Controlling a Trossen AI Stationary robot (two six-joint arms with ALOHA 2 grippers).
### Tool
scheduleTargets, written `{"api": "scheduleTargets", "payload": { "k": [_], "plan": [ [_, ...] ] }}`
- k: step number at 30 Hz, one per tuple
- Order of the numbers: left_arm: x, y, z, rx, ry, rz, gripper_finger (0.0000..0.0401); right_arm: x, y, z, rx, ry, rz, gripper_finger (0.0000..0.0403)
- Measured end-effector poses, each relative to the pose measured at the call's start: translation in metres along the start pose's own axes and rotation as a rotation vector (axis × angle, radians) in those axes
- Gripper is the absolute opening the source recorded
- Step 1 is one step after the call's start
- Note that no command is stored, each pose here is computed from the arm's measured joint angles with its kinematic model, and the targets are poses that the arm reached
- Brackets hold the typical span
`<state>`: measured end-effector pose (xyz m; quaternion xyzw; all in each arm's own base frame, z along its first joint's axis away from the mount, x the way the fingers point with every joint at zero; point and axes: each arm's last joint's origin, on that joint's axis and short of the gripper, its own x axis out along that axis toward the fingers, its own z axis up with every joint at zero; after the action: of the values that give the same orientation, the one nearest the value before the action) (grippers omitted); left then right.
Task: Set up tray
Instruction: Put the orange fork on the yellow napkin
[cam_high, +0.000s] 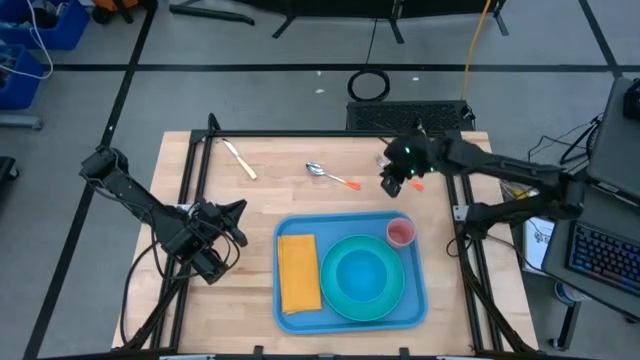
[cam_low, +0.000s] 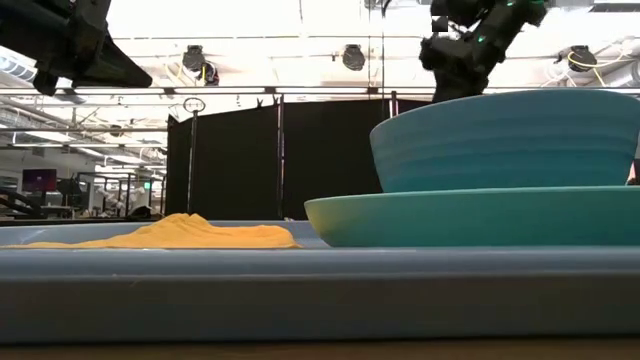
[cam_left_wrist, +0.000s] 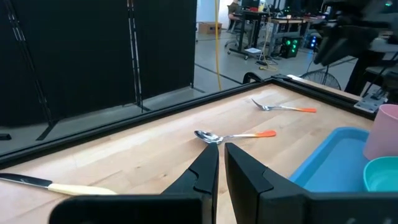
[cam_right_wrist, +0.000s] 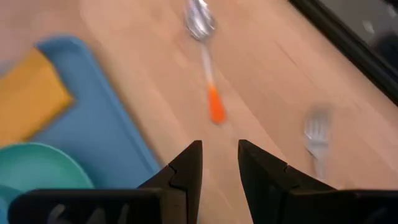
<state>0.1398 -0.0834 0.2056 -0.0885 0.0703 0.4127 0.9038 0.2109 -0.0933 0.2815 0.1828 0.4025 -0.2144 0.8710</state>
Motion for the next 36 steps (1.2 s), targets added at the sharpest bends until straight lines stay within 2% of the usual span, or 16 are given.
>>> {"api": "scheduleTargets", "payload": {
  "k": [5,12,15,21,24,30,36],
  "plan": [
    [0.0,0.0,0.0,-0.005,-0.003,-0.001,0.0031,0.019,-0.022,0.017,-0.002,0.205,-0.089,0.0096],
    [0.0,-0.003,0.0,0.011,0.007,-0.007,0.0031,0.048,-0.049,0.036,-0.019,0.443,-0.123,0.0096],
    [0.0,-0.003,0.0,0.012,0.008,-0.007,0.0031,0.058,-0.061,0.041,-0.028,0.5,-0.126,0.0096],
    [0.0,-0.003,0.0,0.026,0.01,-0.008,0.0031,0.069,-0.085,0.032,-0.005,0.639,-0.125,0.0096],
    [0.0,-0.003,-0.001,0.029,0.015,-0.009,0.0031,0.072,-0.095,0.03,0.012,0.661,-0.117,0.0096],
    [0.0,-0.003,-0.001,0.031,0.017,-0.009,0.0031,0.083,-0.1,0.026,0.015,0.676,-0.066,0.0096],
    [0.0,-0.003,-0.001,0.031,0.028,-0.009,0.0031,0.103,-0.103,0.01,0.008,0.771,-0.044,0.0096]
  ]
}}
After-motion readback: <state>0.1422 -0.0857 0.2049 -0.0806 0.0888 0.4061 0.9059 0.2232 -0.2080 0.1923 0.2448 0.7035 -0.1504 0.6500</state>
